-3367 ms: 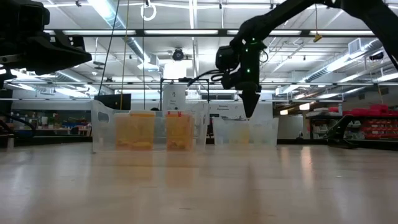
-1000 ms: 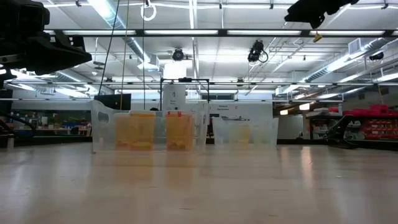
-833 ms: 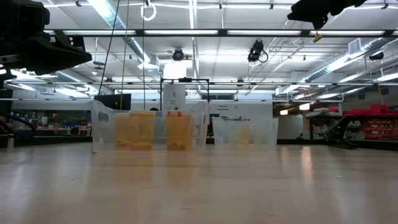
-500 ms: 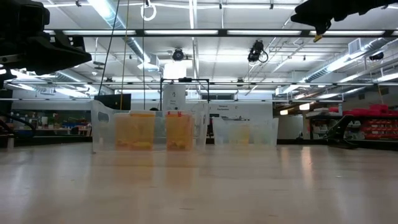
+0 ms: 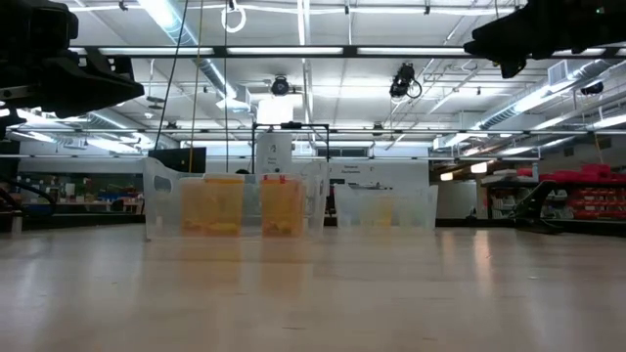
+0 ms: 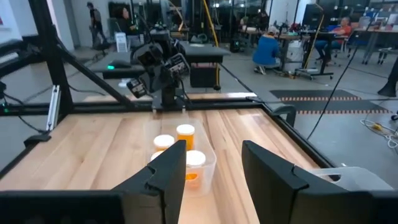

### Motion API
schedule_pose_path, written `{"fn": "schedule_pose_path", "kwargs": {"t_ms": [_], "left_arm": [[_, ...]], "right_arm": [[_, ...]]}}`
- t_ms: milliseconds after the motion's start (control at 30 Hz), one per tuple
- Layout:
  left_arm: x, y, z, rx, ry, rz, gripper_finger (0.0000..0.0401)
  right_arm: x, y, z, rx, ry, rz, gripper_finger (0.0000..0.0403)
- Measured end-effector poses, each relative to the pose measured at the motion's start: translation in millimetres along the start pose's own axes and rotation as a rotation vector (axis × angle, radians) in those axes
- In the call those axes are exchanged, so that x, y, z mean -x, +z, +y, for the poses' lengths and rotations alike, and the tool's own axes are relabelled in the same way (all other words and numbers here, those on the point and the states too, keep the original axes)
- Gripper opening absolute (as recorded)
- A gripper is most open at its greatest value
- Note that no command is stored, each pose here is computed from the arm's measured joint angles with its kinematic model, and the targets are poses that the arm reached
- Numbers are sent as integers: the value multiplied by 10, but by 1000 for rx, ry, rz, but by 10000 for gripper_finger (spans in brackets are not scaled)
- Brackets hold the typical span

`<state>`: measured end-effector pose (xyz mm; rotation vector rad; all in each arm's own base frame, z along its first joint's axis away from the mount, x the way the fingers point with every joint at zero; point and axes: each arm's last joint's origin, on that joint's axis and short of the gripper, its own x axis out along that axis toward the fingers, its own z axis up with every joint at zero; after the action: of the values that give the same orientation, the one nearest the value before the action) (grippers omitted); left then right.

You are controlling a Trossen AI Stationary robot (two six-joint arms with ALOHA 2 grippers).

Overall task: Pick and place medicine bottles into bin by pill shape (circle, oval)
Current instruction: Return to Home Position

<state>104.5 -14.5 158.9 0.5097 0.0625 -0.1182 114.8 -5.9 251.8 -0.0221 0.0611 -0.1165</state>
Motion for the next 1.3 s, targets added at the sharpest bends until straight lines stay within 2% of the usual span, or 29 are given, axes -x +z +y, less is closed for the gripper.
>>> {"fn": "schedule_pose_path", "kwargs": {"t_ms": [200, 500, 800, 1300], "left_arm": [[0, -1, 0, 0, 0, 0, 55], [0, -1, -1, 0, 0, 1, 54], [0, 0, 0, 0, 0, 0, 57], [0, -1, -1, 0, 0, 0, 53]], "right_arm": [[-12, -158, 5, -30, 4, -39, 162], [-68, -463, 18, -56, 10, -21, 162], [-85, -703, 33, -51, 44, -100, 162], [-86, -821, 36, -106, 44, -69, 162]]}}
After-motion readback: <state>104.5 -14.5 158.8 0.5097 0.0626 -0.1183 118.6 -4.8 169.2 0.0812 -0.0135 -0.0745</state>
